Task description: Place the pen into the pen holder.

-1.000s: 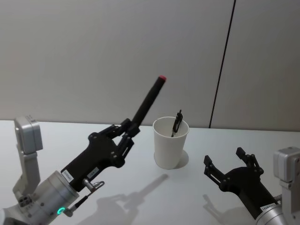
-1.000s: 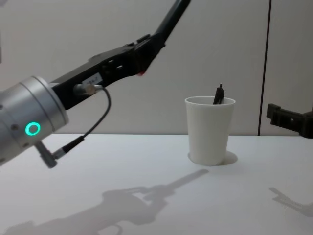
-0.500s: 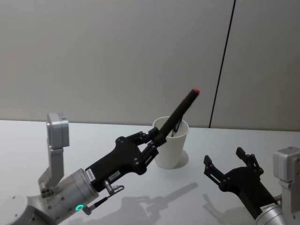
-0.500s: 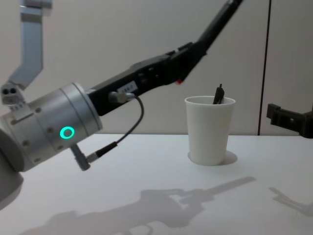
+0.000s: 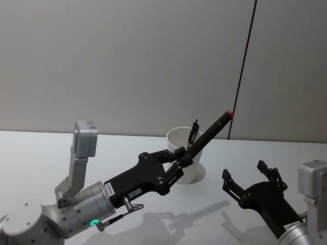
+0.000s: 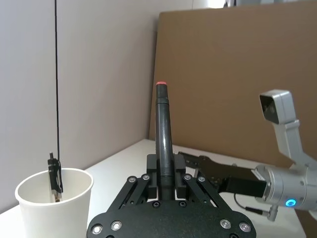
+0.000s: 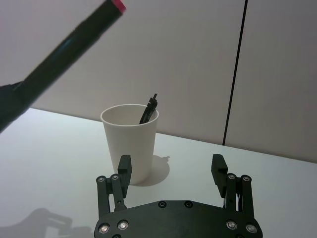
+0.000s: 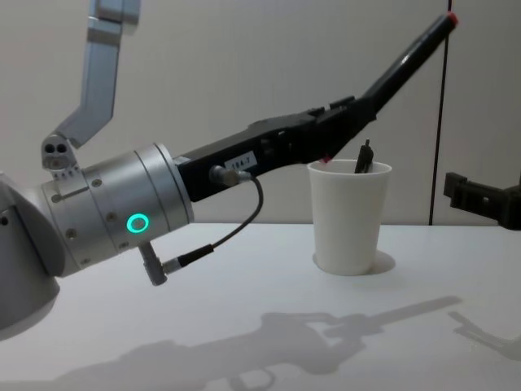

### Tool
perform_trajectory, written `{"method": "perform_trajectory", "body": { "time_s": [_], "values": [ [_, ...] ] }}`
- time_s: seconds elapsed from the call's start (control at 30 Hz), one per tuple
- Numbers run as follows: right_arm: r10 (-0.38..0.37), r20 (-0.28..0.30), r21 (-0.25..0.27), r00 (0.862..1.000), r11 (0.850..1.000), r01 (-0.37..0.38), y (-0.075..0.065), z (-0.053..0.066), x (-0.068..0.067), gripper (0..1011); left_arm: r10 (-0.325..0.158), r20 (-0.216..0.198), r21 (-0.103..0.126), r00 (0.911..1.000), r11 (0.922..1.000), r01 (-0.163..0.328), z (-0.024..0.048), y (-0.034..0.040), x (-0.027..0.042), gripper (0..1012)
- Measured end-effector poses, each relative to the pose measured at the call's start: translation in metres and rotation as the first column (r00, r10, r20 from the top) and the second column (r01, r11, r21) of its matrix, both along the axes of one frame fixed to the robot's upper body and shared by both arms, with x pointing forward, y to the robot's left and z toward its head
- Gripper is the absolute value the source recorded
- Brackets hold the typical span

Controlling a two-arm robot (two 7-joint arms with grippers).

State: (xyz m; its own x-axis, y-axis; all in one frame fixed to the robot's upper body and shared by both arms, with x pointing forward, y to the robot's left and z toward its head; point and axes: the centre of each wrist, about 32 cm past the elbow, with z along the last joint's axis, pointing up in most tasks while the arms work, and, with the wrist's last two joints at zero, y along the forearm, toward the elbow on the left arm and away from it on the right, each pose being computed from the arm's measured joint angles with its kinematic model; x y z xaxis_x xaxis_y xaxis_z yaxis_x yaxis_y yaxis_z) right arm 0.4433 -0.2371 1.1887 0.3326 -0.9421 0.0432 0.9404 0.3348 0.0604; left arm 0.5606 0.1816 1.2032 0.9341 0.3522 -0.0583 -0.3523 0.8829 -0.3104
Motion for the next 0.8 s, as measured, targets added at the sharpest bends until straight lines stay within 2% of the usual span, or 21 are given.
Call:
{"method": "perform_trajectory", "body": {
  "time_s": [0.2, 0.43, 0.8],
  "values": [
    [0.000, 0.000, 0.000, 1.000, 1.000, 0.000, 0.0000, 0.0000, 0.0000, 1001, 0.001, 0.001, 0.047, 1.0000, 0.9989, -0.001, 0.0029, -0.0004, 0.0032, 201],
    [0.000, 0.000, 0.000, 1.000, 1.000, 0.000, 0.0000, 0.0000, 0.0000, 1001, 0.005, 0.005, 0.085, 1.0000, 0.9964, -0.006, 0.0052, -0.0006, 0.0056, 202],
    [0.000, 0.000, 0.000, 1.000, 1.000, 0.000, 0.0000, 0.0000, 0.0000, 1001, -0.005, 0.018, 0.106, 0.9998, 0.9944, 0.003, 0.0064, -0.0037, 0.0074, 202]
  ]
}}
